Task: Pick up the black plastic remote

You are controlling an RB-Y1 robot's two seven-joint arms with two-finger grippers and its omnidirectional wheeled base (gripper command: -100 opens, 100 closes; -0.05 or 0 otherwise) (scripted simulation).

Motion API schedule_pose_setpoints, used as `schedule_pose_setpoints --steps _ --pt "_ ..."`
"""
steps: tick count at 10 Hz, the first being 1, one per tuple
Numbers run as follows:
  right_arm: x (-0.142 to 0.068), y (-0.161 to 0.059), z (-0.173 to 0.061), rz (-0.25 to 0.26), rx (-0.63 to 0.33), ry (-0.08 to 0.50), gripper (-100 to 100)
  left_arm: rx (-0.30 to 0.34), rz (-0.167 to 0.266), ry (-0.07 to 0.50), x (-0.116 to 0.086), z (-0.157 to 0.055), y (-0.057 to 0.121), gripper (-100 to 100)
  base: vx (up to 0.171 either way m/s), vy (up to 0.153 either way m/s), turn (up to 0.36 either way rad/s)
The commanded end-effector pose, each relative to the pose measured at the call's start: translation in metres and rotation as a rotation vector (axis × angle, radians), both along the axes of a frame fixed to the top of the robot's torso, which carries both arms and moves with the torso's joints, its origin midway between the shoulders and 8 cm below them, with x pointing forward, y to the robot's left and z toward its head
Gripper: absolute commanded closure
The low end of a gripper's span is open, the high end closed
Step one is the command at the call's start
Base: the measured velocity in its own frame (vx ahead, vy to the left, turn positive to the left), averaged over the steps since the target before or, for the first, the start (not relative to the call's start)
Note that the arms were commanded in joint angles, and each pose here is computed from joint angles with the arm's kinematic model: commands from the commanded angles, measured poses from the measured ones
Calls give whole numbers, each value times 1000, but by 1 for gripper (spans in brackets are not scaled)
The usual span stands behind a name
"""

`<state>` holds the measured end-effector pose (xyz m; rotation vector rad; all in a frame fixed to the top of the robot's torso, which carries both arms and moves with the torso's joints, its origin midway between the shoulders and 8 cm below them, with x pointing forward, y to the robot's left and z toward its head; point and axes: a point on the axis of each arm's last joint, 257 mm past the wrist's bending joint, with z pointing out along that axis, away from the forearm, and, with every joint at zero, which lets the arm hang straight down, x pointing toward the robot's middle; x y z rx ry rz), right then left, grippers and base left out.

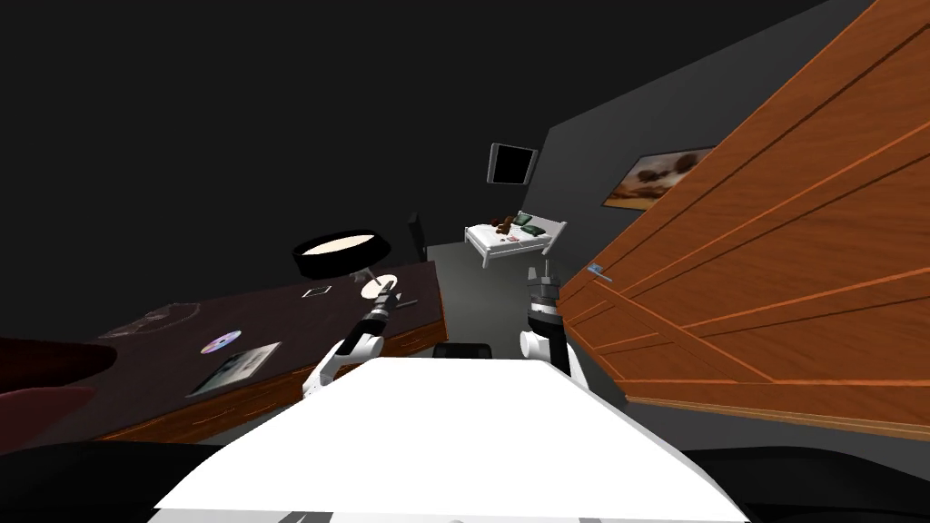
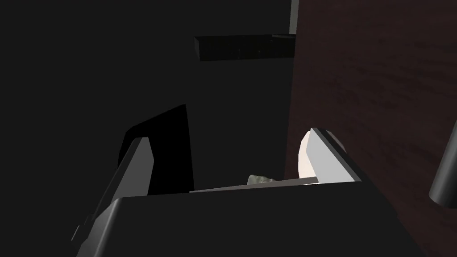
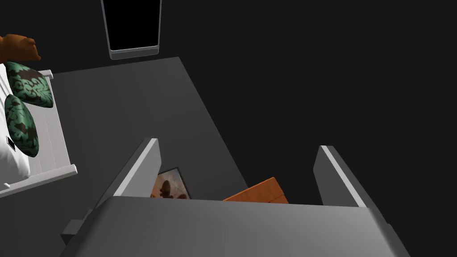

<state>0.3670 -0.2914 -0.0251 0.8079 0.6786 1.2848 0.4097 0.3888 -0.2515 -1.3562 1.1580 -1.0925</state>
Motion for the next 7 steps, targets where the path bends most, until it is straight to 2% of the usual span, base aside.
schedule_pose_setpoints --steps 1,2,3,4,5,6,7 --pt "0 0 0 0 0 0 0 -9 24 75 -6 -27 19 -100 -13 -42 -159" --pt "0 0 0 0 0 0 0 -10 31 91 -9 -34 22 -100 -9 -36 -102" --pt "0 0 0 0 0 0 0 -18 49 143 -13 -50 35 -100 -10 -45 -209" --pt "0 0 0 0 0 0 0 -19 59 164 -17 -60 40 -100 -6 -32 -118" --pt "0 0 0 0 0 0 0 -28 81 220 -23 -77 55 -100 -4 -40 -183" --pt "0 0 0 0 0 0 0 -30 89 238 -27 -85 59 -100 -2 -29 -97" --pt "0 0 0 0 0 0 0 -41 119 303 -37 -106 77 -100 -2 -40 -256"
